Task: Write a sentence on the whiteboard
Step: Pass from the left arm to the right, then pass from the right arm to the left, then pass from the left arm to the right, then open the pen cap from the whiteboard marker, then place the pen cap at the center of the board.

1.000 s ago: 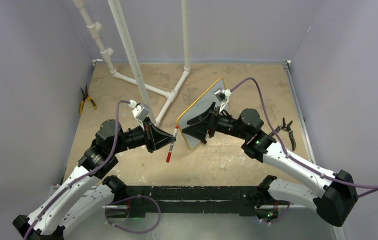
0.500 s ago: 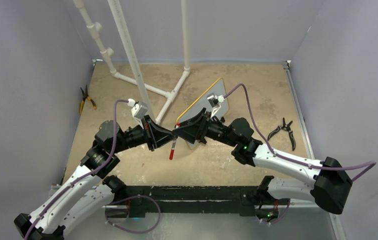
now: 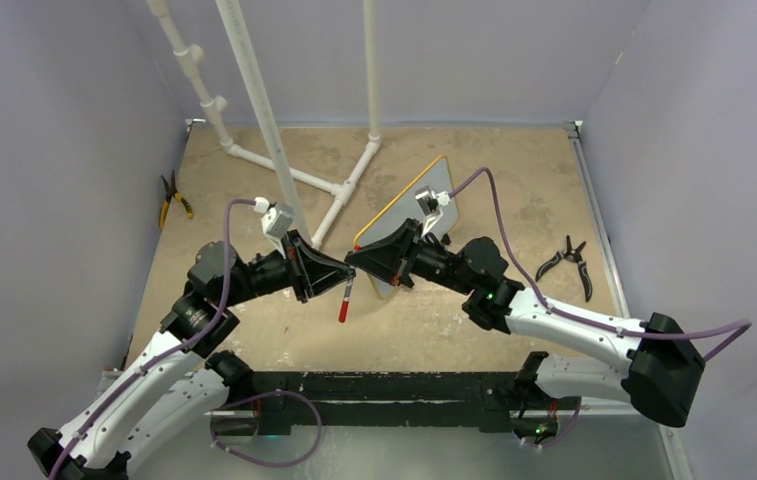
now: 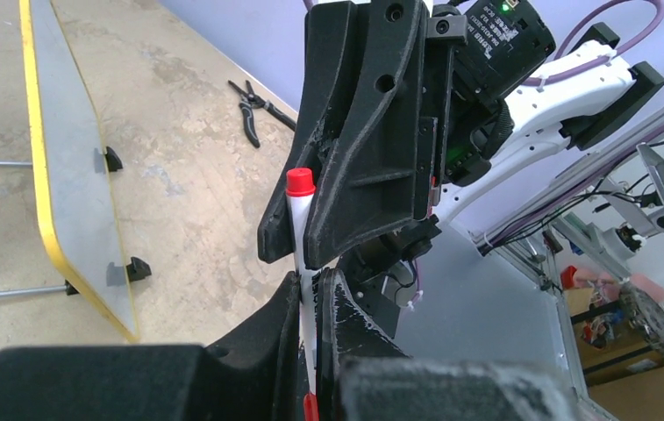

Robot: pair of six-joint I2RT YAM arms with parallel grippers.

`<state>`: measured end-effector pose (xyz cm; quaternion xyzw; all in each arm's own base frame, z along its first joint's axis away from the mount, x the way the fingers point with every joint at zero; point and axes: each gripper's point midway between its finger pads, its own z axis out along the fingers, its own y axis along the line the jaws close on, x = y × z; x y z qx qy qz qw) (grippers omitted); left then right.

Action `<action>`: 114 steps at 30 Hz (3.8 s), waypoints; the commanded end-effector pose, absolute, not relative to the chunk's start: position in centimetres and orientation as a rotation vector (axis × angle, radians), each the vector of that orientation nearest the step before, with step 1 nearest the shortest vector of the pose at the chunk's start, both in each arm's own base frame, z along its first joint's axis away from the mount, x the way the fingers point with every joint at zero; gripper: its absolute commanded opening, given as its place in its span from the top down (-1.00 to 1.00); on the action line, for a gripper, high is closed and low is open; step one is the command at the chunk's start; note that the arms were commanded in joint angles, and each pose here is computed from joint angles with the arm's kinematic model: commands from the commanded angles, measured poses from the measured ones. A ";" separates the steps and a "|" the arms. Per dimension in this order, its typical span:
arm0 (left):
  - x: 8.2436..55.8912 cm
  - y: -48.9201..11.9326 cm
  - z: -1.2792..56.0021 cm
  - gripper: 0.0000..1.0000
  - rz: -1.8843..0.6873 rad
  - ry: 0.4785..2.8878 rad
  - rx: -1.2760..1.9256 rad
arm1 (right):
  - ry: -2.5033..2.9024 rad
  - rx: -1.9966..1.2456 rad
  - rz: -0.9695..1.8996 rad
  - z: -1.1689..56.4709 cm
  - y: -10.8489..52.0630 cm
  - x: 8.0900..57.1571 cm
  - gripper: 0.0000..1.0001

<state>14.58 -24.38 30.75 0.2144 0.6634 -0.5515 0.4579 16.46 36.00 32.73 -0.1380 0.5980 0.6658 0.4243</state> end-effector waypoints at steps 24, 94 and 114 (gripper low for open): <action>11.7 -24.7 26.2 -0.03 -1.413 1.815 0.725 | 1.366 -0.296 1.573 37.6 33.8 17.1 1.00; 8.9 -26.2 22.2 1.00 -1.386 1.901 0.963 | 1.279 -0.033 1.290 44.9 26.2 20.8 1.00; 18.6 -20.3 9.9 1.00 -0.712 2.303 0.054 | 1.304 -0.028 1.033 42.0 21.9 21.4 1.00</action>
